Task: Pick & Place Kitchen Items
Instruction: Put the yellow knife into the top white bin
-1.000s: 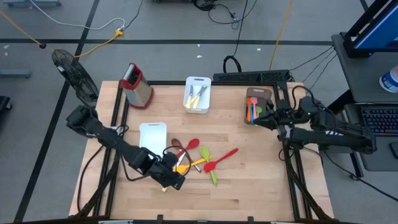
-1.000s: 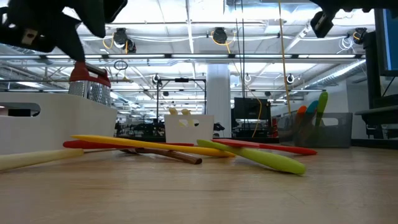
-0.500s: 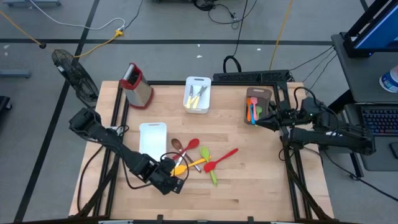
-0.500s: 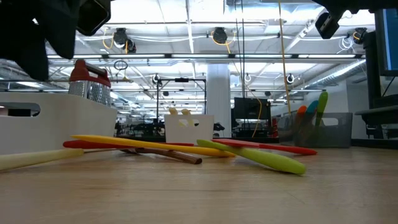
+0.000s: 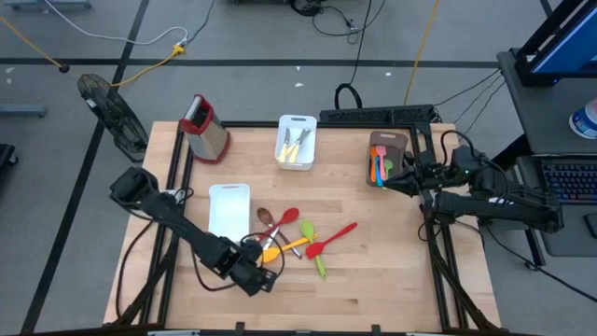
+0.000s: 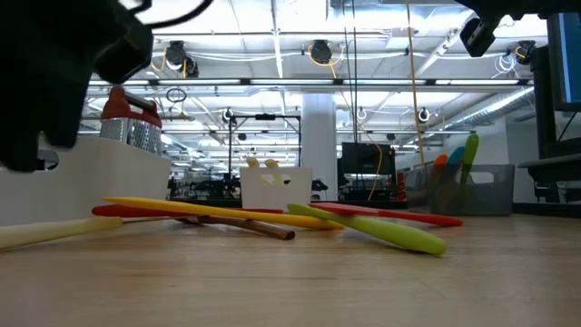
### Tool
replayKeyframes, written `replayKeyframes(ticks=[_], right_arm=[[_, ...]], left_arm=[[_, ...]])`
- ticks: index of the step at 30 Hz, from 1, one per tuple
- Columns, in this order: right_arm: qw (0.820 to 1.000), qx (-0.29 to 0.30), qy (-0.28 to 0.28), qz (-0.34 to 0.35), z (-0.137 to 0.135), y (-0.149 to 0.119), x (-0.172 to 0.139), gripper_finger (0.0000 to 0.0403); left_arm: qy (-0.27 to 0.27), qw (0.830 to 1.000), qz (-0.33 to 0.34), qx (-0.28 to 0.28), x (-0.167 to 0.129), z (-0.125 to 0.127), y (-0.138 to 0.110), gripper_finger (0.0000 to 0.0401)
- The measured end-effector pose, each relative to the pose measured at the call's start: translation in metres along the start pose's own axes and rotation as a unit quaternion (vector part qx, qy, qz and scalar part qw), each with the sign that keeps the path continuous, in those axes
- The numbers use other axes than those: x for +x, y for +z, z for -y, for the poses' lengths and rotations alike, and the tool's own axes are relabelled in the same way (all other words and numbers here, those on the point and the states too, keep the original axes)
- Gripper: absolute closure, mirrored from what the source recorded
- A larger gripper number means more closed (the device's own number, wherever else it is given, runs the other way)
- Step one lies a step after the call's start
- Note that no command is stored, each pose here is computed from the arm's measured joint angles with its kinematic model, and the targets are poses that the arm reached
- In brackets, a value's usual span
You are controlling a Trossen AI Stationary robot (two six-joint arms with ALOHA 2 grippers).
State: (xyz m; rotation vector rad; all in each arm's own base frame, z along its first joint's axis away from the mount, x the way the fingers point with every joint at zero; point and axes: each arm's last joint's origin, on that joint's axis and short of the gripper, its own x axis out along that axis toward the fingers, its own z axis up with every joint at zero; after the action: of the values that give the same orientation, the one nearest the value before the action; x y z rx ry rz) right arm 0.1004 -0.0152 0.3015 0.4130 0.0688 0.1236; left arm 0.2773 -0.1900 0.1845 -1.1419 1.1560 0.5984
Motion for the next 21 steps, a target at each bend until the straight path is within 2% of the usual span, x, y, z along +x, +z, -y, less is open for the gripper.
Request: replayKeyframes(ticks=[6, 9, 21], right_arm=[[1.000, 0.000, 0.000, 0.000, 0.000, 0.000, 0.000, 0.0403], [1.000, 0.000, 0.000, 0.000, 0.000, 0.000, 0.000, 0.0403], [1.000, 0.001, -0.001, -0.002, 0.000, 0.000, 0.000, 0.0403]], left_arm=[[0.030, 0.999, -0.021, -0.010, 0.015, -0.003, -0.001, 0.0247], [0.039, 0.999, -0.020, -0.026, 0.015, -0.005, -0.001, 0.0247], [0.089, 0.996, 0.004, -0.015, 0.014, -0.015, 0.002, 0.0247]])
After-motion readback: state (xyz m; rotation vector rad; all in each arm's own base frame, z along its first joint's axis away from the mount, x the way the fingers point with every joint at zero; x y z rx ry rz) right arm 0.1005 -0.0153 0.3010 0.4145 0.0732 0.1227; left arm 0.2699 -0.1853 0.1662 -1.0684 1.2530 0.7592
